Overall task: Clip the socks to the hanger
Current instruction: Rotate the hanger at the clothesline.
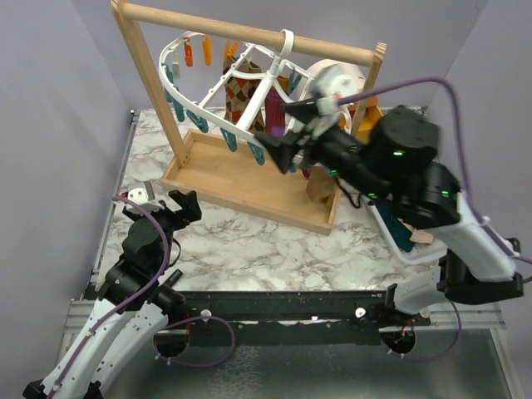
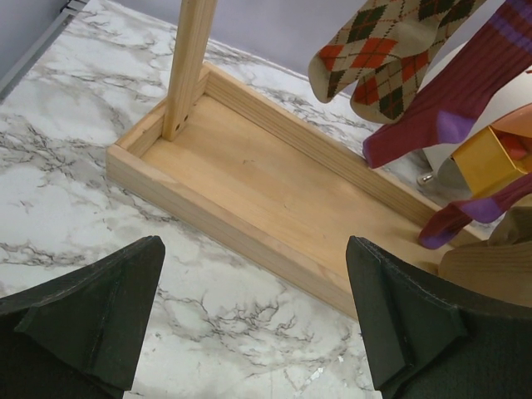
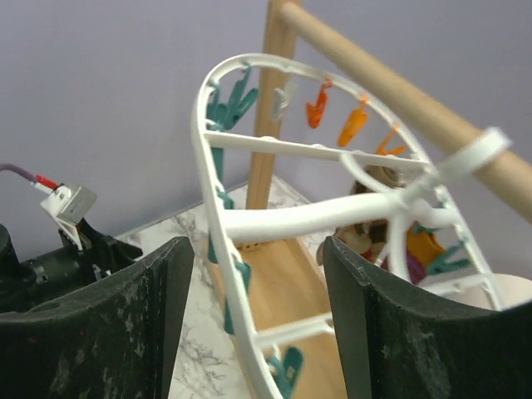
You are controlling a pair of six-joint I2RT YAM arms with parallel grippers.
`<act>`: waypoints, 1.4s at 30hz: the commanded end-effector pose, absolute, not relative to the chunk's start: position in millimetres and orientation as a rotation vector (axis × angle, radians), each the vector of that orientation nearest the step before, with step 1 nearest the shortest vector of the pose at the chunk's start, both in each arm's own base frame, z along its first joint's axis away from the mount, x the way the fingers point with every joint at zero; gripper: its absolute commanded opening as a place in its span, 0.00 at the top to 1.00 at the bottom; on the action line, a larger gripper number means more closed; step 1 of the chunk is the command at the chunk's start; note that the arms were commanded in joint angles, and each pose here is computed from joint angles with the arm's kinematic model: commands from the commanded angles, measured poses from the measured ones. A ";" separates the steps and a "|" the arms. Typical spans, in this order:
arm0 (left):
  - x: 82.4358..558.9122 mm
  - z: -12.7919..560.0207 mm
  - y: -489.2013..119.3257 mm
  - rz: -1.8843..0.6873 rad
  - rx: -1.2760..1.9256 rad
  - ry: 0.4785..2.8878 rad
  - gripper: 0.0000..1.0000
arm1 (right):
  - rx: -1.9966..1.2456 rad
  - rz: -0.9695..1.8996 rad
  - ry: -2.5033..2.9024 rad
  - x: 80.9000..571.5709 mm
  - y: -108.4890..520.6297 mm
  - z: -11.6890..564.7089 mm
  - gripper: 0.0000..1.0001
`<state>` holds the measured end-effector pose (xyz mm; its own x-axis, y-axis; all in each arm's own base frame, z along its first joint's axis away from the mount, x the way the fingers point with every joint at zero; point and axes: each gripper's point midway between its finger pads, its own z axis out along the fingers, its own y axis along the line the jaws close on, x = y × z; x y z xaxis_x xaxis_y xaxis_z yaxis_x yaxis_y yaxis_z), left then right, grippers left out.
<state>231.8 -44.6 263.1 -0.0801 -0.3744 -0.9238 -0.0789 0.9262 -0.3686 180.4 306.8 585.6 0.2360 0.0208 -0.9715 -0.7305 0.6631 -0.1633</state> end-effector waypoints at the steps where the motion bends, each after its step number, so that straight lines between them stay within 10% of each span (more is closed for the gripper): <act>1: 228.5 256.0 -50.0 -0.292 -0.345 1.666 0.01 | -0.870 0.575 1.259 184.6 366.5 551.2 0.31; 20: 227.6 250.2 -49.8 -0.287 -0.342 1.678 0.01 | -0.831 0.183 1.349 223.0 320.0 491.9 0.58; 32: 233.0 249.2 -54.0 -0.281 -0.325 1.687 0.01 | -0.776 0.297 1.347 199.4 275.5 512.1 0.31; 42: 231.7 247.6 -54.6 -0.290 -0.324 1.689 0.01 | -0.493 0.674 1.158 171.1 261.6 608.8 0.28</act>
